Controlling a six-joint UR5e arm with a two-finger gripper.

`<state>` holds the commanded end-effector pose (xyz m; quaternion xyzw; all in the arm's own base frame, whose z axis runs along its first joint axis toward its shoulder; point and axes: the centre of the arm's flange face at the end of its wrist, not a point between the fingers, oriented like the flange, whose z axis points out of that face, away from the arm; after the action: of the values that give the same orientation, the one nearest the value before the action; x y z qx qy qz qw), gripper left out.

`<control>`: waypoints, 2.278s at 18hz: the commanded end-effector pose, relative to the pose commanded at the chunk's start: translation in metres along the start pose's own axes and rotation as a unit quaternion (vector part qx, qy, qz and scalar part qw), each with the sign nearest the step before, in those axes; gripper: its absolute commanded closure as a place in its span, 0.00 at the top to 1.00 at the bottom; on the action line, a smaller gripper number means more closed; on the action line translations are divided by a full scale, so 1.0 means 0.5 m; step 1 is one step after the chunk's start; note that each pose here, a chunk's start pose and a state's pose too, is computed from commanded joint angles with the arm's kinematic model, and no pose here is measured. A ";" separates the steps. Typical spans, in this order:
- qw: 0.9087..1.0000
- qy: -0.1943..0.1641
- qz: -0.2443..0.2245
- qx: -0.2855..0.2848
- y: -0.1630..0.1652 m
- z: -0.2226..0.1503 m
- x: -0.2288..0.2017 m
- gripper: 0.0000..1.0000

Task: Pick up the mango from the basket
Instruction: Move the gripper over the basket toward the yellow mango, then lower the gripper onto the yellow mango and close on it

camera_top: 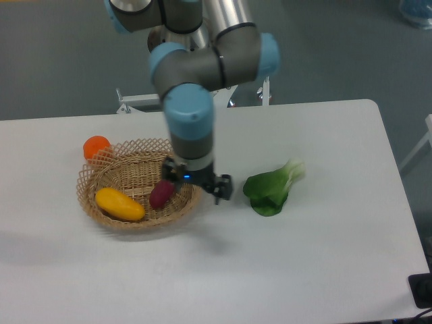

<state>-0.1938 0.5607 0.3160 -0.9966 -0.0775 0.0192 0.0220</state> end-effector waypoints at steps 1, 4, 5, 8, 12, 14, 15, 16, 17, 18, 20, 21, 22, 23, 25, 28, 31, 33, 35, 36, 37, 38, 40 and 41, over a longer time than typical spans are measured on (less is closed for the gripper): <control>1.000 -0.001 -0.008 0.001 -0.005 -0.001 0.026 1.00; 1.000 0.000 -0.012 -0.005 -0.006 0.010 0.102 1.00; 1.000 0.002 -0.018 -0.007 -0.005 0.014 0.123 1.00; 0.996 0.005 -0.091 -0.017 -0.002 0.036 0.164 1.00; 0.987 -0.001 -0.158 -0.014 -0.013 0.065 0.185 1.00; 0.981 -0.015 -0.190 -0.023 -0.015 0.087 0.197 1.00; 0.980 -0.025 -0.195 -0.031 -0.016 0.103 0.205 1.00; 0.979 -0.029 -0.198 -0.035 -0.017 0.113 0.209 1.00; 0.977 -0.027 -0.209 -0.040 -0.019 0.126 0.209 1.00; 0.974 -0.025 -0.223 -0.045 -0.019 0.135 0.212 1.00; 0.971 -0.025 -0.232 -0.048 -0.024 0.146 0.223 1.00; 0.971 -0.024 -0.234 -0.052 -0.023 0.154 0.226 1.00; 0.969 -0.024 -0.240 -0.053 -0.023 0.158 0.226 1.00; 0.968 -0.022 -0.245 -0.055 -0.024 0.163 0.229 1.00; 0.966 -0.010 -0.252 -0.056 -0.026 0.164 0.233 1.00; 0.962 -0.003 -0.267 -0.055 -0.034 0.166 0.235 1.00; 0.960 -0.004 -0.275 -0.059 -0.036 0.176 0.235 1.00; 0.957 -0.005 -0.282 -0.064 -0.037 0.189 0.235 1.00; 0.957 -0.005 -0.283 -0.068 -0.037 0.198 0.235 1.00; 0.957 -0.005 -0.283 -0.069 -0.037 0.200 0.235 1.00; 0.956 -0.005 -0.283 -0.071 -0.037 0.202 0.235 1.00; 0.956 -0.005 -0.283 -0.071 -0.037 0.204 0.235 1.00; 0.956 -0.007 -0.283 -0.071 -0.037 0.204 0.235 1.00; 0.956 -0.007 -0.283 -0.071 -0.037 0.204 0.235 0.96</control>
<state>-0.0851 0.6014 0.2112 -0.9327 -0.3575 0.0134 -0.0451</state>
